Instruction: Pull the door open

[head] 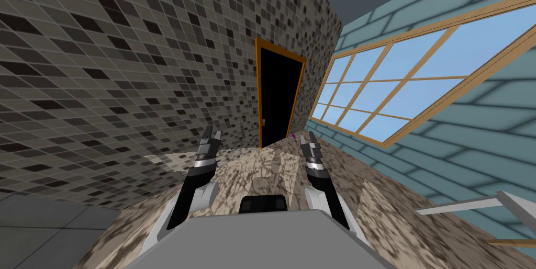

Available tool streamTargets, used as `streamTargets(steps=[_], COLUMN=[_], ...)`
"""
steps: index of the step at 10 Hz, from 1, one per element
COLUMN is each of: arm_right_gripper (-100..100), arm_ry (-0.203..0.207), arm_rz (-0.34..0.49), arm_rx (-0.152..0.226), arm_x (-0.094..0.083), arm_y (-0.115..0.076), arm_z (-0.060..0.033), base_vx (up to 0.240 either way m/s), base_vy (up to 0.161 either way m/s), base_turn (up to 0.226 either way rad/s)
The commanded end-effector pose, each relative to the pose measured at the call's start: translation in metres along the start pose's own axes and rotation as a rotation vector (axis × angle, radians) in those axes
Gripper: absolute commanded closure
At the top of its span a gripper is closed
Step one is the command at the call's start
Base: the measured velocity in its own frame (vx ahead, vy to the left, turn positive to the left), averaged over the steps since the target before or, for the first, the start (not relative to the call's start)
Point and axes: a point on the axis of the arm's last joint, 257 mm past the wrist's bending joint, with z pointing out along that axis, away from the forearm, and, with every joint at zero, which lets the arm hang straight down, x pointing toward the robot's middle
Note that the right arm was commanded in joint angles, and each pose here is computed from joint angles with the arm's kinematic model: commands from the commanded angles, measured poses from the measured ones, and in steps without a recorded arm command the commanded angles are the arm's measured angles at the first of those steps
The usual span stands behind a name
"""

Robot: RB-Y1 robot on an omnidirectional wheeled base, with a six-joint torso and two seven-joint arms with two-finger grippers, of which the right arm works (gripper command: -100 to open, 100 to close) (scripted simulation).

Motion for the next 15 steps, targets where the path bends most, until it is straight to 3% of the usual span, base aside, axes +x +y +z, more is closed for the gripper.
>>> streamTargets(steps=[1,15], arm_right_gripper=[-100,-100], arm_ry=[0.009,0.089], arm_rz=[-0.046,-0.395], arm_rx=[0.013,0.107], arm_x=[0.0,-0.006], arm_y=[-0.011,-0.094], arm_z=[-0.0021,-0.0239], base_vx=[0.064,0.102], base_vy=[0.007,0.019], base_turn=[0.035,0.037])
